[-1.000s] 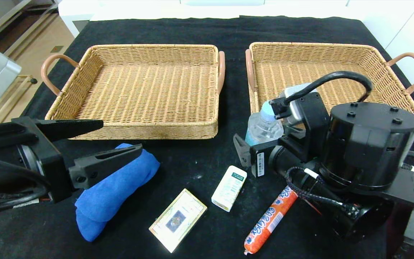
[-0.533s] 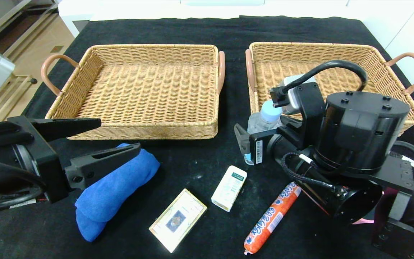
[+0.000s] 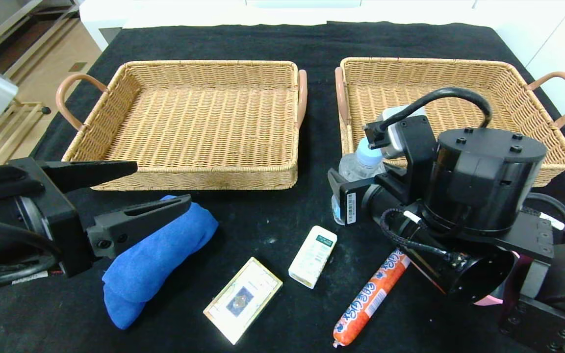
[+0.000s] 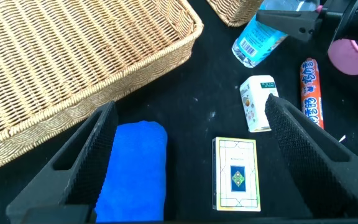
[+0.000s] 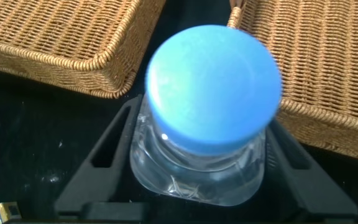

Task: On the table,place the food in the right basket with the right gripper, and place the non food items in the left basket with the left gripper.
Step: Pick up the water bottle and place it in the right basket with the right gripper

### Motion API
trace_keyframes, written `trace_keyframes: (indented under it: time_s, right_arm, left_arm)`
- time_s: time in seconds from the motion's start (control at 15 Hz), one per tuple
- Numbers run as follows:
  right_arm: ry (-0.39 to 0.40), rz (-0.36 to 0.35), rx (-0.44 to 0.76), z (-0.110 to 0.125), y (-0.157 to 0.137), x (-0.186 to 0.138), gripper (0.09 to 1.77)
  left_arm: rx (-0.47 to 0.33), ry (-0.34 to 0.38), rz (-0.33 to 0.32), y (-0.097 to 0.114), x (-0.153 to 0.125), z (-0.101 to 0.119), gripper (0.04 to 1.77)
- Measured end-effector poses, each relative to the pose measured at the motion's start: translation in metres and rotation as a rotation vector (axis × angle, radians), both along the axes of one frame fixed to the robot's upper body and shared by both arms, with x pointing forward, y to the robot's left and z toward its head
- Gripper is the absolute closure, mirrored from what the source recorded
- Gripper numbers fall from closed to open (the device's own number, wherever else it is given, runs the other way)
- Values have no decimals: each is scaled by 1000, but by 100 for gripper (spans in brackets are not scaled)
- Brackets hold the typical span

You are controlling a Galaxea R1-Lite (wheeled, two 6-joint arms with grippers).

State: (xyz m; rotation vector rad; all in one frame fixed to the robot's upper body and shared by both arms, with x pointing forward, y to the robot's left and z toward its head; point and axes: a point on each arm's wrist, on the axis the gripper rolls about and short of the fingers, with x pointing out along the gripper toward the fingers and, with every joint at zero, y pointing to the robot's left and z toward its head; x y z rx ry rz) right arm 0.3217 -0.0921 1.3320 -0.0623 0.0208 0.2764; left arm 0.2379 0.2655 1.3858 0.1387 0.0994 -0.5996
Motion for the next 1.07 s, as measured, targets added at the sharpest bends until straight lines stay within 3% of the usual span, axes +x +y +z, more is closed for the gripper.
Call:
trace_keyframes:
  time_s: [0.13,1.07]
  right_arm:
    - [1,1,0,0,0,0,78]
    - [-34,35,-15,13,-2,-11,79]
  left_arm:
    - [-1,0,0,0,0,0,9]
    - [0,1,-1,0,-1,-1,9]
